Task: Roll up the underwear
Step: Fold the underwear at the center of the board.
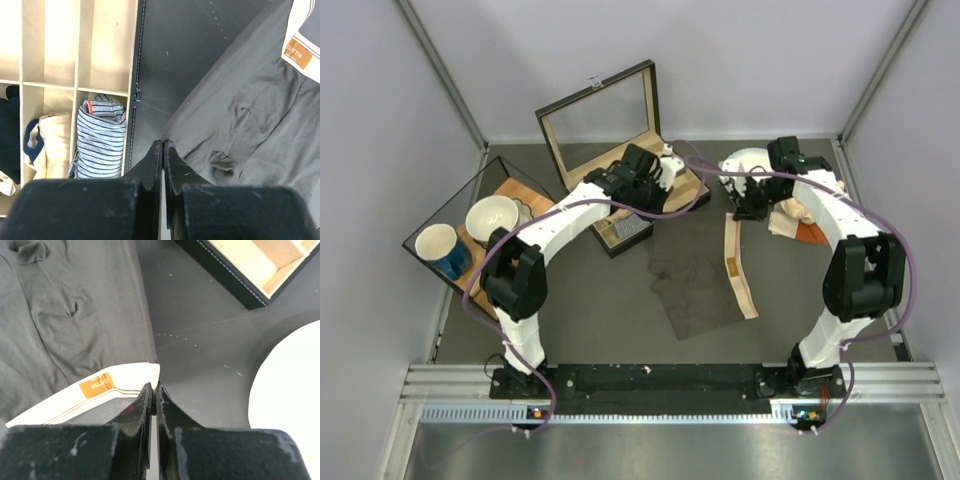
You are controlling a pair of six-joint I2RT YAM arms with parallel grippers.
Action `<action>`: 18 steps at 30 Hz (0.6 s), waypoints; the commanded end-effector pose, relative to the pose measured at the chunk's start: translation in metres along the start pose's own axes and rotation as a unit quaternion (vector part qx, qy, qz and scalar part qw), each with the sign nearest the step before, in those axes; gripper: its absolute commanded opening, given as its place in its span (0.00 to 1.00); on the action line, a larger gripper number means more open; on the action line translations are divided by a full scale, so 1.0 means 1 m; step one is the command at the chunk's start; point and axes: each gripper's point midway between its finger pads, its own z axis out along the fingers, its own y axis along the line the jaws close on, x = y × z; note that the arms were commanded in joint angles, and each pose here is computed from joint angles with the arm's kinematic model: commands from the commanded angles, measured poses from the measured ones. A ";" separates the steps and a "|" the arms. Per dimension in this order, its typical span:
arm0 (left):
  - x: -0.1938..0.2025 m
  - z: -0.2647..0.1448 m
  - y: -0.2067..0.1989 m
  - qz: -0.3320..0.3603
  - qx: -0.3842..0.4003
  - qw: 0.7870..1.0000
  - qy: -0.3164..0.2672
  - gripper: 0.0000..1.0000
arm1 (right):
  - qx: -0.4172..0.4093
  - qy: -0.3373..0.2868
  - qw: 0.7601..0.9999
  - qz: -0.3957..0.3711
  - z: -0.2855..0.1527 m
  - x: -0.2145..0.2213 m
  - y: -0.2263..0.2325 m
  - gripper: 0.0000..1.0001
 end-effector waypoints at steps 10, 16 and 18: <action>0.049 -0.032 -0.108 0.014 0.099 0.995 0.030 0.00 | -0.044 -0.030 0.998 -0.042 -0.012 0.027 0.101 0.00; 0.079 -0.040 -0.153 0.006 0.138 0.989 0.051 0.00 | -0.069 -0.007 0.996 -0.051 -0.004 0.060 0.137 0.00; 0.091 -0.039 -0.164 0.008 0.147 0.987 0.063 0.00 | -0.074 0.001 0.996 -0.048 -0.002 0.068 0.144 0.00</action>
